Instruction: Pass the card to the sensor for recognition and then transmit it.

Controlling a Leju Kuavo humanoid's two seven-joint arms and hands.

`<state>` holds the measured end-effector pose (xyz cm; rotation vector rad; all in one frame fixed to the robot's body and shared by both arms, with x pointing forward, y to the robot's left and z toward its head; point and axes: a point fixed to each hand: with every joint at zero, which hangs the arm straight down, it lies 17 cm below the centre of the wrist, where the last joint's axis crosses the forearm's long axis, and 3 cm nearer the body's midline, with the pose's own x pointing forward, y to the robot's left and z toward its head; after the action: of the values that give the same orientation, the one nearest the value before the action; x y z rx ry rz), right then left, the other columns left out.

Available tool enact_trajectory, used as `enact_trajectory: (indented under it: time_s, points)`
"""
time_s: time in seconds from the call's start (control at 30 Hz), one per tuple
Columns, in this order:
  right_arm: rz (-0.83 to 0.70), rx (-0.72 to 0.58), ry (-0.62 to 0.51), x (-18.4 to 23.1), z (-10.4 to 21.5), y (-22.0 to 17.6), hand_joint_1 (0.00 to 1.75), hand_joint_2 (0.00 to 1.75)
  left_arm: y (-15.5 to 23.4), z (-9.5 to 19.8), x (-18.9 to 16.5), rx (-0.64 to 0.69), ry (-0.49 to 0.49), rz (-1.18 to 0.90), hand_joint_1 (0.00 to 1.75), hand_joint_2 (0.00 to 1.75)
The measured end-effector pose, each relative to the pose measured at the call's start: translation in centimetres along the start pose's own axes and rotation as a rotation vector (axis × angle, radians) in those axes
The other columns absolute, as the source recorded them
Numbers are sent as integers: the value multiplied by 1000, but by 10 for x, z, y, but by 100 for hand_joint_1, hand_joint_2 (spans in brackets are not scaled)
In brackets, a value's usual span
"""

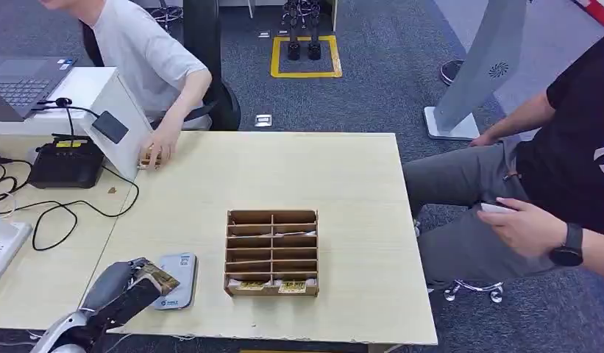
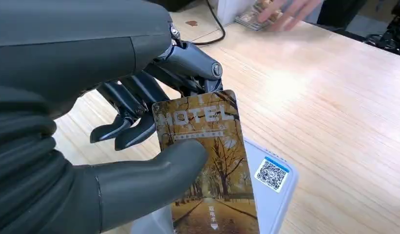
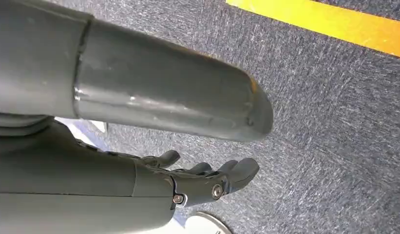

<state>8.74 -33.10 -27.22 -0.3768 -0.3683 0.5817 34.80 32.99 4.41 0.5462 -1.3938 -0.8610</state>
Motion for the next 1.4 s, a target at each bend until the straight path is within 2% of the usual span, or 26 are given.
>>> enact_trajectory:
  time_s: [0.2,0.5,0.9,0.93,0.97,1.0,1.17,1.27,1.4]
  points:
    - [4,-1,-5,2,-1,-1,0,0,-7,-5,3,-4,13,-44,175,175]
    - [16,6,-6,4,-1,0,0,0,-16,-12,-12,15,76,-178,175,175]
    - [16,5,-15,8,-1,0,0,0,-23,-15,-20,13,98,-201,175,175]
    - [16,2,-19,10,-2,-1,0,0,-23,-17,-19,27,93,-195,175,175]
    - [15,-3,-24,10,-2,-2,0,0,-23,-23,9,47,3,24,175,175]
    - [15,-8,-29,11,-2,-3,0,0,-11,-27,27,92,-41,126,175,175]
    - [19,-10,-31,10,-2,-4,0,0,50,-36,62,295,-153,307,175,175]
    - [30,-9,-34,10,-2,-3,0,0,93,-40,75,430,-214,298,175,175]
    - [47,-7,-43,13,-3,-4,0,0,154,-46,83,614,-252,184,175,175]
